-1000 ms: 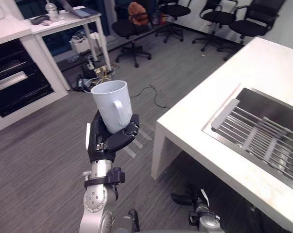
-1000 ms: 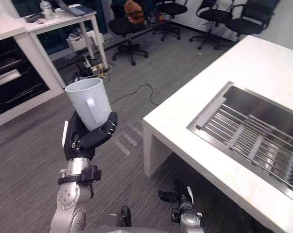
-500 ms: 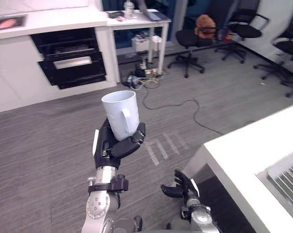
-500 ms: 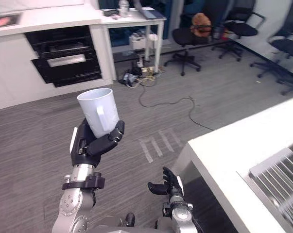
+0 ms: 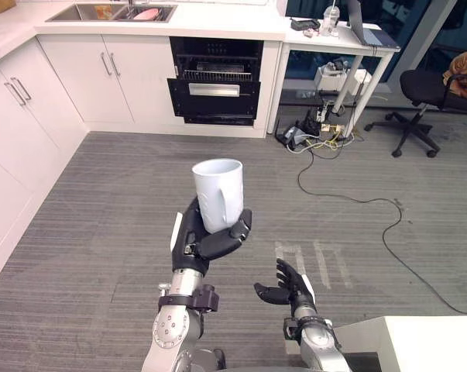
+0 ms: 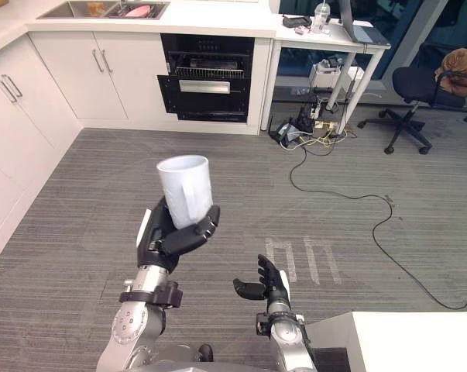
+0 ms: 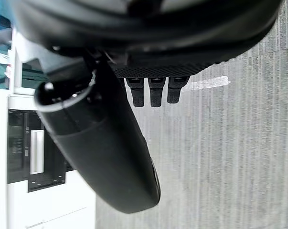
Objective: Walk over to the sink, pick up the cup, carry it to the dishwasher, place the cup inside the dishwasher, then close the dishwasher door
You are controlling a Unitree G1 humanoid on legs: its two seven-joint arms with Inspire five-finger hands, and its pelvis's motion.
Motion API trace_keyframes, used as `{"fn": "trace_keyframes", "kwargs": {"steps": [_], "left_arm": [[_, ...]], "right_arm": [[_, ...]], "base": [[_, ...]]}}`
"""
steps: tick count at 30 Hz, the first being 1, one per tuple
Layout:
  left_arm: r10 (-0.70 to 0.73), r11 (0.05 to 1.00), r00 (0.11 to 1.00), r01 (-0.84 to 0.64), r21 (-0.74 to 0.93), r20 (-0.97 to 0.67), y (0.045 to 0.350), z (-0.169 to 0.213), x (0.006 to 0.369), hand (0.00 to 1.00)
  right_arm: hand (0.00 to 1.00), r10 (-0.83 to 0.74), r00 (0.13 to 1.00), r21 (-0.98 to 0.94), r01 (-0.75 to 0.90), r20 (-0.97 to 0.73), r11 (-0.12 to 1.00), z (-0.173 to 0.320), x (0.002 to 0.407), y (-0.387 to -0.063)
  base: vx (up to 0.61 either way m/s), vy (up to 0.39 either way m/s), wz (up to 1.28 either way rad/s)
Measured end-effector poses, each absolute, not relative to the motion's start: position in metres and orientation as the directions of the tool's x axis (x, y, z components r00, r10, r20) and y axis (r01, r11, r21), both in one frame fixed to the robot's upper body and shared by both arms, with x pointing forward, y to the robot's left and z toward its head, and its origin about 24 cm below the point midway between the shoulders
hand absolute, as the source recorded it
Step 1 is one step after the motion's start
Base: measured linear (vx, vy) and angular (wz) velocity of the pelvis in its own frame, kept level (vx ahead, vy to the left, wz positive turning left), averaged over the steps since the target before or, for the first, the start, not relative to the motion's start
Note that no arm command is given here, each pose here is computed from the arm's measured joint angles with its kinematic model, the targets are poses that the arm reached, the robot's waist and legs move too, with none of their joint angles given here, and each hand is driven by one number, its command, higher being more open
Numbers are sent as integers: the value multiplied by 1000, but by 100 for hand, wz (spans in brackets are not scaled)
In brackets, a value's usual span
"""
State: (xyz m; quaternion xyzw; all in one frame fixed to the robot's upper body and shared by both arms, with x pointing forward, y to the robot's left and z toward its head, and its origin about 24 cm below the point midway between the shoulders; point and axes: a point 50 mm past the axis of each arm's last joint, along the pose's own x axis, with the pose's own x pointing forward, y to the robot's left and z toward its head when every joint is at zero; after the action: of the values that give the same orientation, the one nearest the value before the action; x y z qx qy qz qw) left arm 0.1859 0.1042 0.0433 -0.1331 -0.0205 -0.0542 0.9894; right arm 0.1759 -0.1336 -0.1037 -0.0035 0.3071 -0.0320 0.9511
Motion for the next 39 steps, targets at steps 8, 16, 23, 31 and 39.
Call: {"fn": "trace_keyframes", "kwargs": {"steps": [8, 16, 23, 31, 39], "left_arm": [[-120, 968, 992, 107, -228, -41, 108, 22, 184, 30], [-107, 969, 992, 90, -230, -63, 110, 17, 182, 30], [-72, 974, 995, 56, -221, -63, 118, 18, 183, 30], [-19, 977, 999, 9, -212, -46, 126, 22, 185, 30], [-39, 970, 996, 20, -240, -76, 116, 13, 198, 30]], "right_arm": [[90, -73, 750, -49, 54, -658, 997, -120, 162, -140], [90, -117, 734, -105, 63, -669, 992, -123, 156, -161], [90, -113, 728, -101, 61, -676, 993, -124, 153, -160], [90, -91, 727, -83, 47, -681, 995, -125, 154, -153], [90, -171, 678, -113, 129, -715, 985, -133, 131, -170]], "base": [[-63, -37, -11], [-172, -52, -6], [-57, 26, 1], [14, 12, 1], [-21, -38, -1]]}}
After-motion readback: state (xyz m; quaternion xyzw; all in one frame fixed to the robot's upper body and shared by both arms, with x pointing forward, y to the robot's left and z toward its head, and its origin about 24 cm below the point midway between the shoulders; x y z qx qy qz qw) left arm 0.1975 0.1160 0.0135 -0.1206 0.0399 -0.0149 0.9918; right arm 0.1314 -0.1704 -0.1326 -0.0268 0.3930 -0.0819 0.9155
